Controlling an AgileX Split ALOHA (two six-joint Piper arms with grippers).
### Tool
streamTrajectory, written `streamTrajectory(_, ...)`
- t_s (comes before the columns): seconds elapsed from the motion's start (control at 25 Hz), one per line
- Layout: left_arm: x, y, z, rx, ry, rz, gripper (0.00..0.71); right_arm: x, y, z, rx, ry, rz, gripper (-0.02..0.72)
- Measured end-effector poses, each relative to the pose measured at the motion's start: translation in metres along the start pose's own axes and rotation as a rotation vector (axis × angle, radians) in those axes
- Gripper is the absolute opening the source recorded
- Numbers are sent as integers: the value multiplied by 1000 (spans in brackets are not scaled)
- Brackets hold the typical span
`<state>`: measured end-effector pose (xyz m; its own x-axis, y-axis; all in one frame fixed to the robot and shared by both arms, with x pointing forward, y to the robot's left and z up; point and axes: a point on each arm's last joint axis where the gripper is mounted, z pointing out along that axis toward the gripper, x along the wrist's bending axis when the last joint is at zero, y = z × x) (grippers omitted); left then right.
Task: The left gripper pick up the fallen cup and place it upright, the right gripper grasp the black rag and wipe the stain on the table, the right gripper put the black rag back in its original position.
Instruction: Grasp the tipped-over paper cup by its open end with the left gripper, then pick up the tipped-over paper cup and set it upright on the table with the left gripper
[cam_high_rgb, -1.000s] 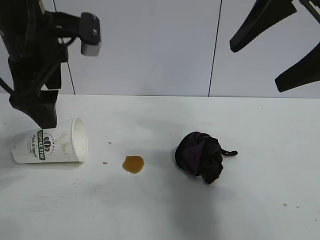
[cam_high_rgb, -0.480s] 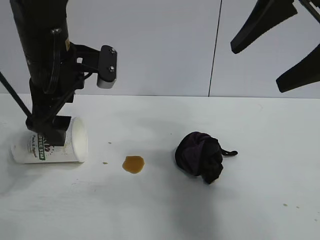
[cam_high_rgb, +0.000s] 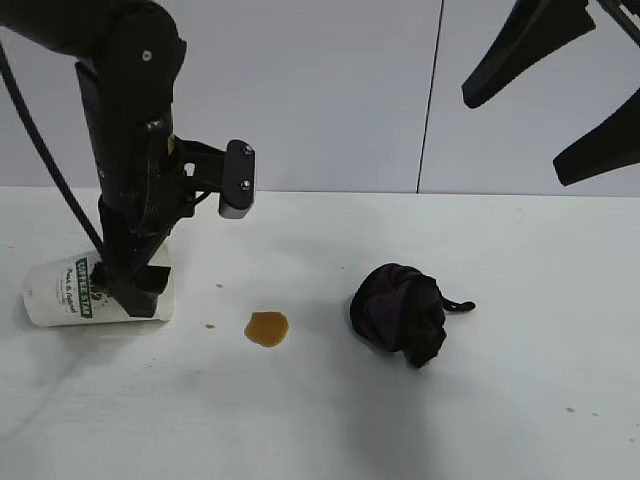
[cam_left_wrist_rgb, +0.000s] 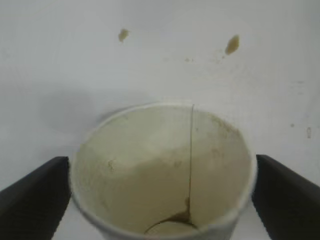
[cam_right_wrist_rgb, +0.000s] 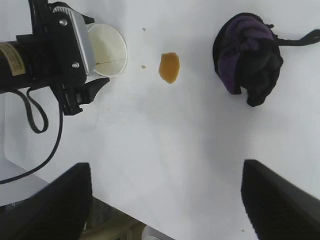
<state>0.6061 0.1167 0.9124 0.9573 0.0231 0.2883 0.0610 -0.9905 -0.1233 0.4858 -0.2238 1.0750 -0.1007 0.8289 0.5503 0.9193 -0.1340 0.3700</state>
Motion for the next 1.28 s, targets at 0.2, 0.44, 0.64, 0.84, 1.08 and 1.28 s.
streamTrajectory(0.2,4,-10,7,21,-18,-25,693,0,1,0,-10,-2,-1,566)
streamTrajectory(0.44,5,-9,7,5,-4,-27,693,-1,4,0,-39,-8,-2,566)
streamTrajectory(0.64,5,-8,7,2,-8,-33,584,-1,4,0,-44,-8,-2,566)
streamTrajectory(0.84,5,-5,-5,-68,-23,-102,562,-1,4,0,-45,-9,-3,566)
streamTrajectory(1.08,14,1,-58,-315,41,-228,559,-1,4,0,-47,-10,-3,566)
streamTrajectory(1.28,26,-18,-109,-544,69,-460,558,-1,4,0,-47,-10,-3,566)
